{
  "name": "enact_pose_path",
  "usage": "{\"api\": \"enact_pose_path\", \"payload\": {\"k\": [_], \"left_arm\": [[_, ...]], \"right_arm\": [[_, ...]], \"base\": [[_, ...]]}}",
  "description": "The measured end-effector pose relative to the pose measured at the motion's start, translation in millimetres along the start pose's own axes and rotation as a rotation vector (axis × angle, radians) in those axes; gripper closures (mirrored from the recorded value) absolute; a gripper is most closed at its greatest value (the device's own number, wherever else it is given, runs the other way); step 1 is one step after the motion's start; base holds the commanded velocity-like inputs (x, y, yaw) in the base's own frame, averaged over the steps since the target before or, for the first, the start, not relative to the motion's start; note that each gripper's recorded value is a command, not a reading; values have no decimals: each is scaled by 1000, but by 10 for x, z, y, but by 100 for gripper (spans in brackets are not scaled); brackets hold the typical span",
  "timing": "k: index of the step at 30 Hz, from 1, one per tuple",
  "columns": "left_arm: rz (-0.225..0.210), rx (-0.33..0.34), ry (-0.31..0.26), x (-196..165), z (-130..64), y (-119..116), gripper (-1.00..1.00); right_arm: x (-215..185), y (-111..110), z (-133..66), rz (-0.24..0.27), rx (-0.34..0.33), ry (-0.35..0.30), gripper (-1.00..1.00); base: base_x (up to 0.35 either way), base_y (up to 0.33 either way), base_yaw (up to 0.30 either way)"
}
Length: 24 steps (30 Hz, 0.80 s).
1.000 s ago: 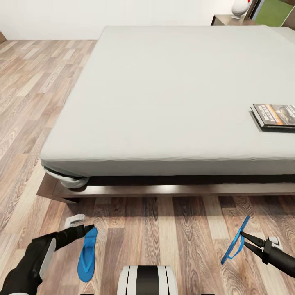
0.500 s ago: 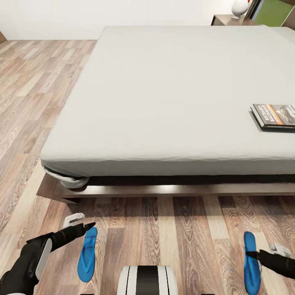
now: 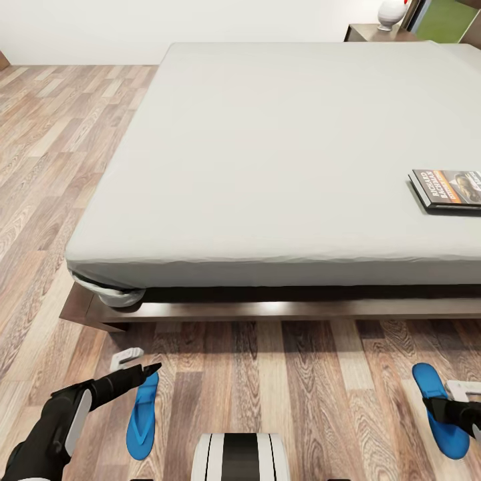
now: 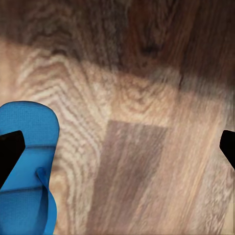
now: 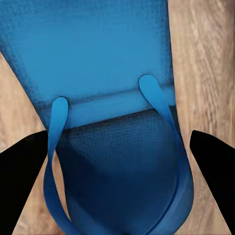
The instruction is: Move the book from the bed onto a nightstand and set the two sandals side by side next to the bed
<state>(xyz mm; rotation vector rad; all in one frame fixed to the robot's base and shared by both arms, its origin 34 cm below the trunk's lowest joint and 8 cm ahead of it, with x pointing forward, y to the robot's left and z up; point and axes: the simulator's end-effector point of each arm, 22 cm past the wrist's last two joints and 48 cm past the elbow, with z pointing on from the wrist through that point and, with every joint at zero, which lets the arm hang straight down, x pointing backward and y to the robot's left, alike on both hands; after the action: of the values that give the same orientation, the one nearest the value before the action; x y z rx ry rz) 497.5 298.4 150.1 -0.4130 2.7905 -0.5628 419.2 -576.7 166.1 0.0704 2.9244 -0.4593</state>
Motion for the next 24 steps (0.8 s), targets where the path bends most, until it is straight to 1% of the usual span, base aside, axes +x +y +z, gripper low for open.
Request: {"api": "enact_pose_path", "payload": {"k": [3,10,12,15,24], "left_arm": [[0,1,0,2,2,-4,-100],[-1,1,1,4,3,-6,-100],[-2,2,1,4,3,-7,-100],[-3,1,0,2,1,-3,-100],[-2,-1,-1,-2,0,4,-100]], "right_arm": [[-23,-7,0,-1,1,-12,100],[-38,-2,0,7,-2,-19,100],[-72,4,0,7,-4,-35,100],[-147,11,-1,3,-5,-71,100],[-168,11,-2,2,-6,-81,100]], "base": [[0,0,0],[0,0,0],[-31,40,0],[-95,185,0],[-129,254,0]]}}
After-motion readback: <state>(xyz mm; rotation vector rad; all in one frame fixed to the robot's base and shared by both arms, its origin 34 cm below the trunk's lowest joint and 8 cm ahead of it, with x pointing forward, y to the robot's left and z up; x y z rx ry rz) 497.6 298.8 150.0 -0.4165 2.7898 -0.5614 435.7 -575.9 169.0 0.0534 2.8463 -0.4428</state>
